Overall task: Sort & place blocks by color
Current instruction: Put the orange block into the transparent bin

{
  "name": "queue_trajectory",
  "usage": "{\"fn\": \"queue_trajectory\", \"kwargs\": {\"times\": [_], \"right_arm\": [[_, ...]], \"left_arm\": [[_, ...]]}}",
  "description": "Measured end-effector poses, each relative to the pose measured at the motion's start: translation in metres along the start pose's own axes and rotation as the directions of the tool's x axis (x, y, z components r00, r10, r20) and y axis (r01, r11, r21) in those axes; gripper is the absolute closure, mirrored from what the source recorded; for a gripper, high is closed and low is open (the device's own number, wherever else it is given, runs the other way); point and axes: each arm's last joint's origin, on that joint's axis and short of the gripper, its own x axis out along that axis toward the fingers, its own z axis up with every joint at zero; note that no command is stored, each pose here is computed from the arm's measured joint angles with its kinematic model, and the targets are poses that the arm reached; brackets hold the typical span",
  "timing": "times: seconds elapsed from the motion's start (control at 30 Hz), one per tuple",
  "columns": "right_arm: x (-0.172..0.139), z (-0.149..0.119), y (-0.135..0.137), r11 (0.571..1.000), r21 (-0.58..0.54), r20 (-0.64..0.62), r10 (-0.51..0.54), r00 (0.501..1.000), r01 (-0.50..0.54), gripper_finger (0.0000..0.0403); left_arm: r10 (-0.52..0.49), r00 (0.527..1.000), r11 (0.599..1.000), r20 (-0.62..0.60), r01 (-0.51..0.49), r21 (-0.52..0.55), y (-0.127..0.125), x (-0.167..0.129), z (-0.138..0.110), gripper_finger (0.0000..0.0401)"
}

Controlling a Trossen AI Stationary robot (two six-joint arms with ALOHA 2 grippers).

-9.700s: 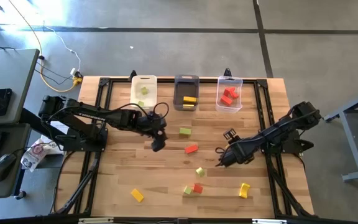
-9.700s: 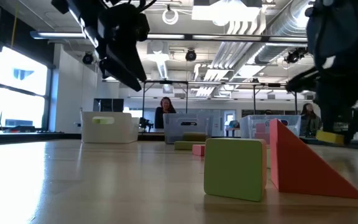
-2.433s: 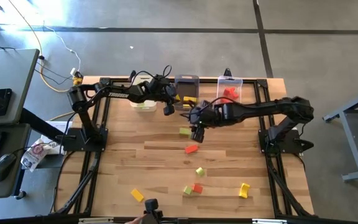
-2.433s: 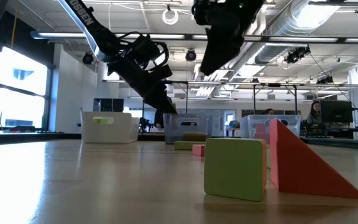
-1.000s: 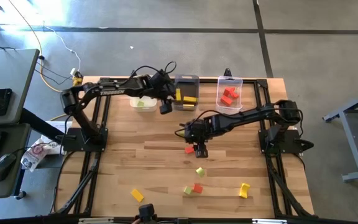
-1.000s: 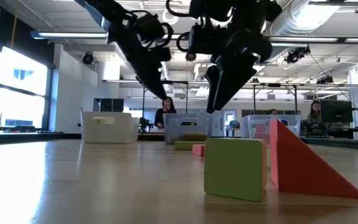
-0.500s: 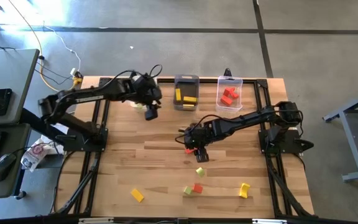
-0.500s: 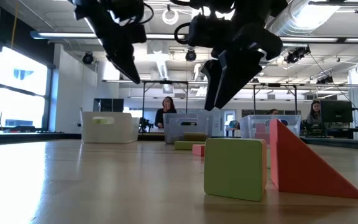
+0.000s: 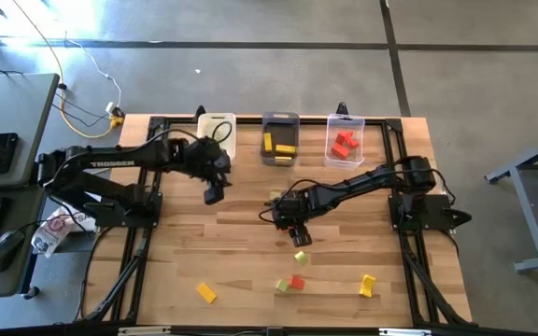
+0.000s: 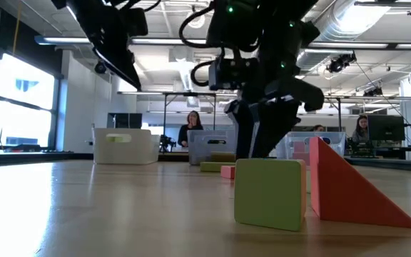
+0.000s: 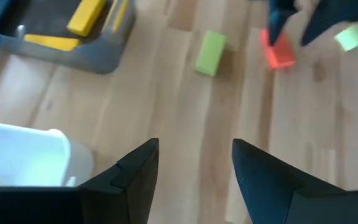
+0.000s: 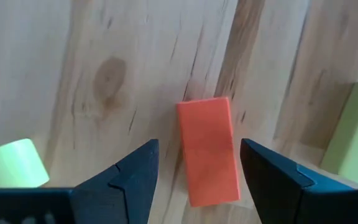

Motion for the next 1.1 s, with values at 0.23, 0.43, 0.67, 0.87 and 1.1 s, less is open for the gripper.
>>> {"fn": "queue_trajectory", "kwargs": {"times": [0.23, 0.43, 0.67, 0.87, 1.1], "right_arm": [[0.013, -0.003, -0.001, 0.999, 0.001, -0.044, -0.039, 0.998, 0.039, 0.019], [0.016, -0.004, -0.001, 0.999, 0.033, -0.054, -0.037, 0.998, 0.039, 0.0204], [0.015, -0.004, 0.0, 0.997, 0.078, -0.055, -0.008, 0.998, 0.012, 0.0305], [0.014, -0.005, 0.0, 0.996, 0.089, -0.073, -0.009, 0.997, 0.016, 0.0306], [0.003, -0.01, -0.001, 0.993, 0.092, -0.114, -0.067, 0.991, 0.077, 0.0306]], "left_arm": [[-0.041, 0.999, 0.998, 0.008, 0.041, 0.049, -0.018, 0.0, 0.001, 0.0213], [-0.055, 0.998, 0.996, 0.026, 0.053, 0.069, -0.024, 0.0, 0.002, 0.0213], [-0.055, 0.998, 0.992, 0.043, 0.05, 0.112, -0.024, 0.0, 0.004, 0.0213], [-0.056, 0.997, 0.985, 0.052, 0.047, 0.164, -0.024, 0.0, 0.005, 0.0213], [-0.056, 0.996, 0.977, 0.064, 0.041, 0.211, -0.023, 0.0, 0.006, 0.0213]]}}
